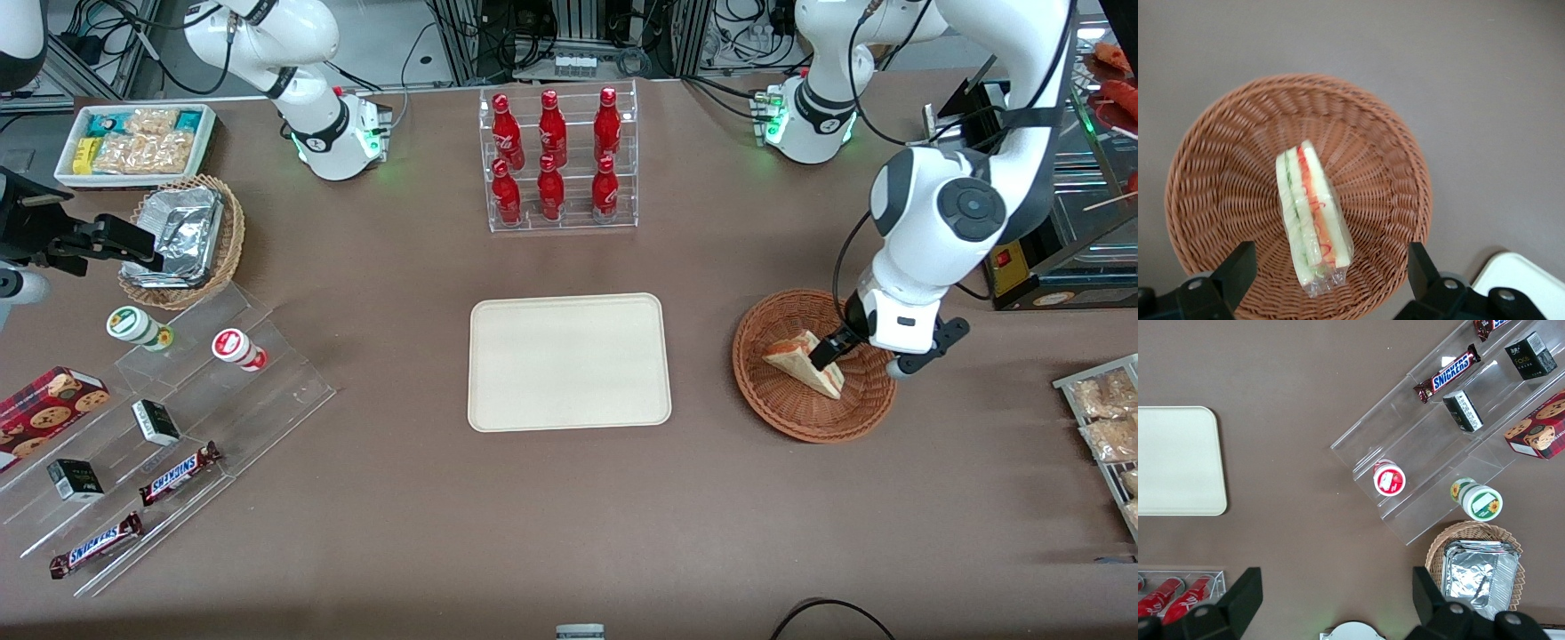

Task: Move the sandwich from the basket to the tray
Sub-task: 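Move the left gripper over the basket and lower onto the wrapped sandwich, then close the left gripper on the sandwich and lift it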

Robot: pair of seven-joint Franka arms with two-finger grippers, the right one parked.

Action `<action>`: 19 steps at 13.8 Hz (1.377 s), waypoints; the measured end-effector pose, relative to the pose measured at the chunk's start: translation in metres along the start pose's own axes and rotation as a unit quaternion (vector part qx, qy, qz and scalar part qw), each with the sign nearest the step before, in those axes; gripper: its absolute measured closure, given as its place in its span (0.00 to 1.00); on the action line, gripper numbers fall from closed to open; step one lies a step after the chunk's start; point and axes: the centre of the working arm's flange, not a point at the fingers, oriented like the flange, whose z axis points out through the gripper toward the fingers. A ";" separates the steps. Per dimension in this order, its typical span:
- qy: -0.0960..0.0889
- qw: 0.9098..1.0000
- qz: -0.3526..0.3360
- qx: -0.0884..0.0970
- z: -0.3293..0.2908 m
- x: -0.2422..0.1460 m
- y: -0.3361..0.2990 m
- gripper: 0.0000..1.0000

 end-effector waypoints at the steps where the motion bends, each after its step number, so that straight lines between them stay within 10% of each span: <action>1: -0.005 1.000 -0.026 0.005 0.008 -0.003 -0.001 0.00; 17: -0.047 0.990 -0.122 0.053 0.096 -0.029 -0.011 0.00; 19: -0.046 0.990 -0.126 0.052 0.099 -0.029 -0.011 0.19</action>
